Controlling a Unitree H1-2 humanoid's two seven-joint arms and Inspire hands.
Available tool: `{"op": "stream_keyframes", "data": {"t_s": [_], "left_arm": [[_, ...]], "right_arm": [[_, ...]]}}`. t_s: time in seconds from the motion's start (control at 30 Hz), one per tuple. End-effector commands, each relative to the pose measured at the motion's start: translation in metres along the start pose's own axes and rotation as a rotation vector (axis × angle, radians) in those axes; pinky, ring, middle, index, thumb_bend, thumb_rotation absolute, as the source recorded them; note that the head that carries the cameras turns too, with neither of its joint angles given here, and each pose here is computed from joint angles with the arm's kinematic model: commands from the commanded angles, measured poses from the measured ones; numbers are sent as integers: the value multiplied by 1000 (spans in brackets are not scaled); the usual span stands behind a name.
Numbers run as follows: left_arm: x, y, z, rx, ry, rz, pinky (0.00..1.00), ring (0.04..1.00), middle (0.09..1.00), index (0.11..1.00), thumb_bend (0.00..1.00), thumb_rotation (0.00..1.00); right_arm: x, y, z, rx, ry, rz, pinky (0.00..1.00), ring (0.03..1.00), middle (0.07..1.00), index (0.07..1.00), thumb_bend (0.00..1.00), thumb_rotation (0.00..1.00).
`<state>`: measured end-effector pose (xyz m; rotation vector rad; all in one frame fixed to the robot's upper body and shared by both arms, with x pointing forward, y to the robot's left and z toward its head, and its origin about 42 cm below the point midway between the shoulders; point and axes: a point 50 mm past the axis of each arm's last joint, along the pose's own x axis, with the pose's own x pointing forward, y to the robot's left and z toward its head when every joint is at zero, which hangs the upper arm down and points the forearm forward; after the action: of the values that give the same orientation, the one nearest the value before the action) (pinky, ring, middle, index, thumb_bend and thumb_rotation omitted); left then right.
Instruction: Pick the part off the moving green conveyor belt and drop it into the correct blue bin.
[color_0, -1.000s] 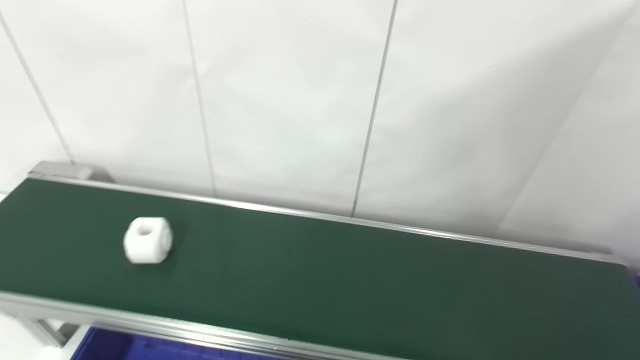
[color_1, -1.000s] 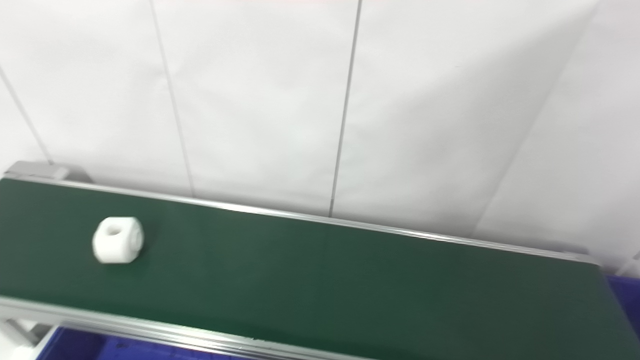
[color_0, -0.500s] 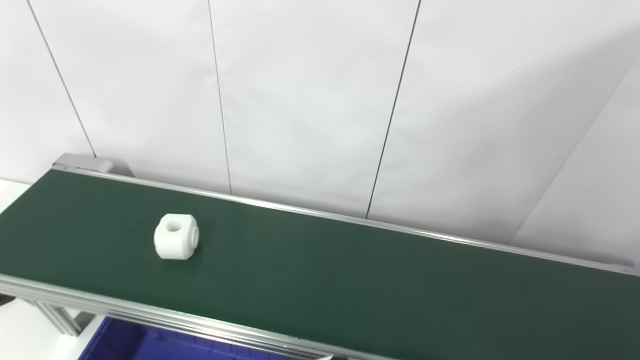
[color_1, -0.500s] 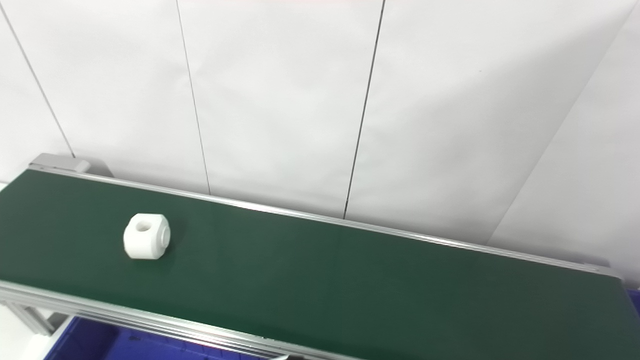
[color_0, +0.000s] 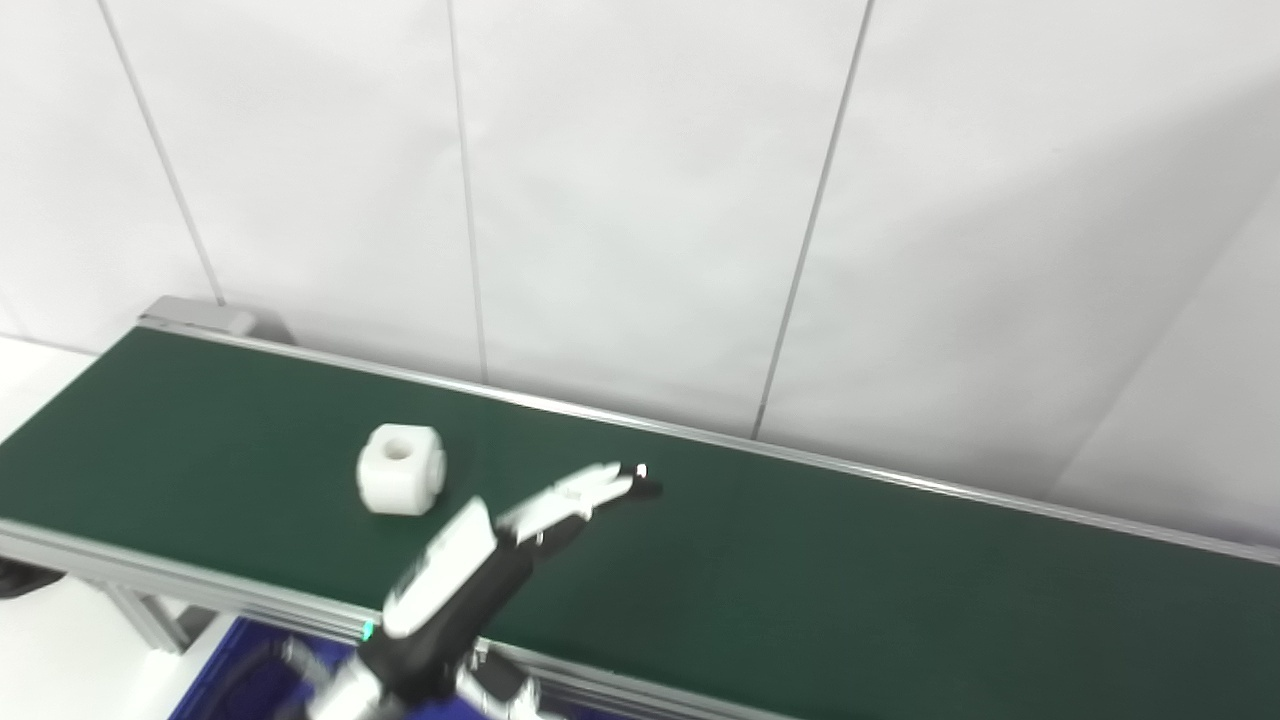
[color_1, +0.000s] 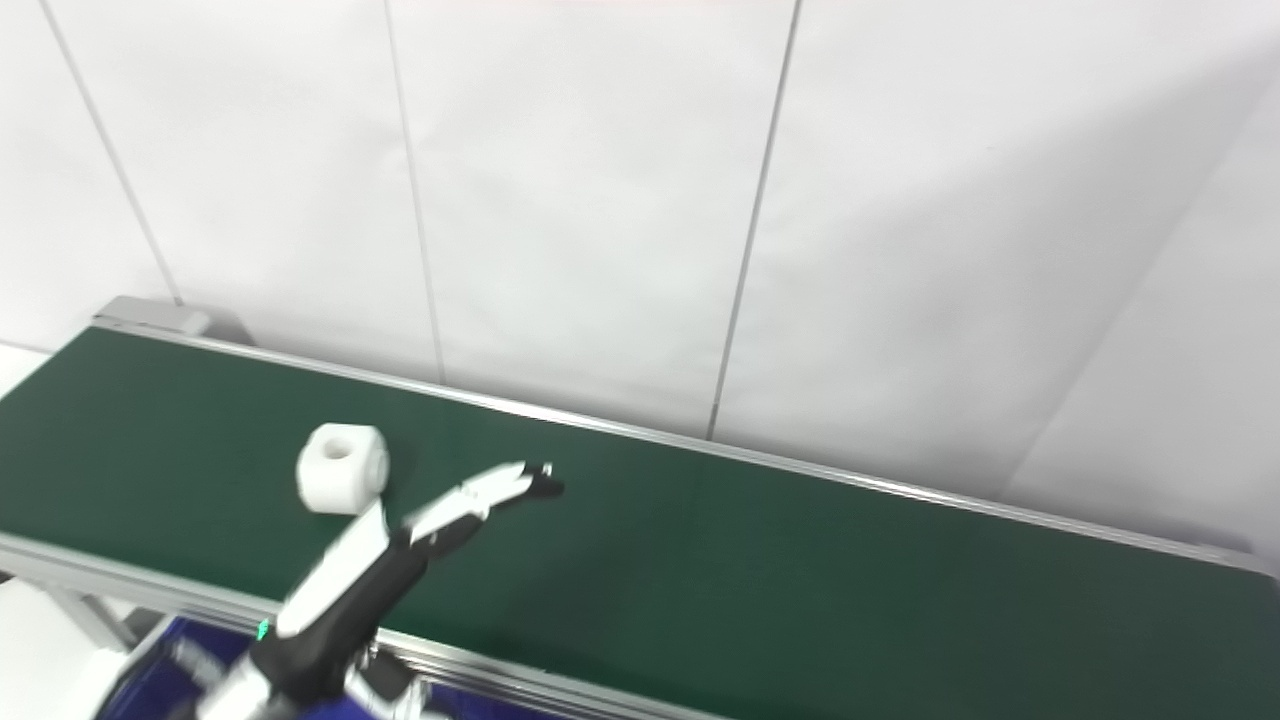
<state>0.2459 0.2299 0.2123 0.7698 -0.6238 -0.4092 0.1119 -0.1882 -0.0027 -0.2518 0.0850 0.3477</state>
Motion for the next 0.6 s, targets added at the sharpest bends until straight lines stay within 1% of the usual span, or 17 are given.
{"op": "stream_keyframes", "data": {"t_s": [0.0, 0.1, 0.13, 0.27, 0.33, 0.57], "left_arm": [[15, 17, -4, 111, -30, 16, 864, 937, 950, 899, 1000, 443], [31, 33, -19, 240, -20, -3, 842, 916, 938, 880, 1000, 406], [33, 35, -22, 258, -17, -6, 842, 914, 935, 874, 1000, 398], [47, 51, -44, 365, 3, -39, 837, 900, 909, 847, 1000, 370], [52, 57, -57, 423, 34, -67, 835, 893, 900, 848, 1000, 385], [67, 71, -99, 493, 115, -143, 819, 884, 893, 824, 1000, 373]], "right_arm": [[5, -4, 10, 9, -76, -18, 912, 951, 1000, 1000, 923, 1000], [5, -5, 9, 13, -73, -21, 914, 952, 1000, 1000, 925, 1000], [6, -5, 9, 13, -73, -22, 915, 953, 1000, 1000, 924, 1000], [7, -5, 9, 14, -74, -22, 925, 961, 1000, 1000, 913, 1000], [7, -5, 9, 12, -75, -22, 922, 961, 1000, 1000, 914, 1000], [8, -5, 8, 18, -69, -17, 927, 963, 1000, 1000, 927, 1000]]}}
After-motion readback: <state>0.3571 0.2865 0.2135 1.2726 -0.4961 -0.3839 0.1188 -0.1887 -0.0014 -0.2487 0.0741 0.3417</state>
